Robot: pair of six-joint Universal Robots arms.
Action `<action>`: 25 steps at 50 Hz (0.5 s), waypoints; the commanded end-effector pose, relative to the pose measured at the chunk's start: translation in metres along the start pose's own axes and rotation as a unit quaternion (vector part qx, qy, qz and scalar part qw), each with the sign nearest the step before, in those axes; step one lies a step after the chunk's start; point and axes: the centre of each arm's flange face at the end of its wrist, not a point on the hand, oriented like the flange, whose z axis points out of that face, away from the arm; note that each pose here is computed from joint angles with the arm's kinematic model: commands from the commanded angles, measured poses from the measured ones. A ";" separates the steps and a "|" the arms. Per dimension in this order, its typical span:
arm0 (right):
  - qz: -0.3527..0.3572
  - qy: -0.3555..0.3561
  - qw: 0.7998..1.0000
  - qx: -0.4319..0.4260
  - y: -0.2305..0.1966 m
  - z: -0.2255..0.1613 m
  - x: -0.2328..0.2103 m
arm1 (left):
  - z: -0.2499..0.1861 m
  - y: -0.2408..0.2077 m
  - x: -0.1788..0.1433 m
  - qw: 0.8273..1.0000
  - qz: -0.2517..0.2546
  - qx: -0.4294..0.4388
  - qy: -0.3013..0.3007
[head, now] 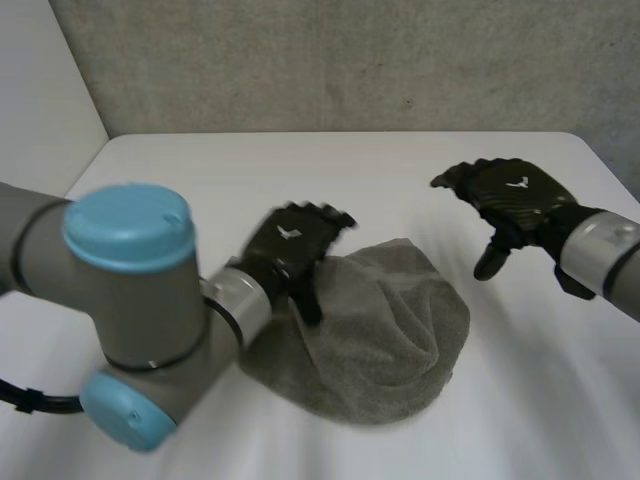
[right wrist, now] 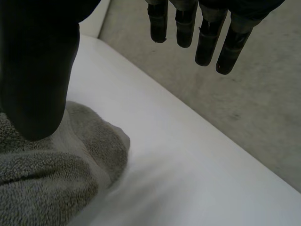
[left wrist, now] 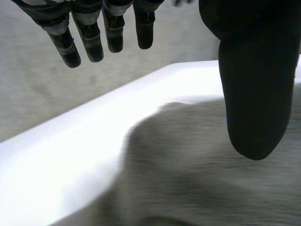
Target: Fold the towel.
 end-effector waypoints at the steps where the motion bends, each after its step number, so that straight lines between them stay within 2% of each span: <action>1: -0.023 -0.072 0.996 -0.048 0.000 0.031 -0.020 | 0.013 0.000 -0.045 0.999 -0.008 0.001 -0.051; 4: -0.041 -0.087 0.994 -0.058 0.003 0.037 -0.024 | 0.014 0.002 -0.048 0.999 -0.005 -0.002 -0.052; 6: -0.087 -0.107 0.988 -0.072 0.013 0.048 -0.028 | 0.022 0.013 -0.050 0.999 0.008 -0.016 -0.040; 11: -0.146 -0.124 0.978 -0.080 0.028 0.060 -0.032 | 0.034 0.032 -0.050 0.998 0.040 -0.044 -0.017; 19: -0.163 -0.144 0.971 -0.095 0.049 0.074 -0.047 | 0.045 0.060 -0.056 0.990 0.086 -0.109 -0.005; 25: -0.175 -0.123 0.973 -0.087 0.060 0.086 -0.046 | 0.055 0.070 -0.059 0.987 0.110 -0.116 -0.006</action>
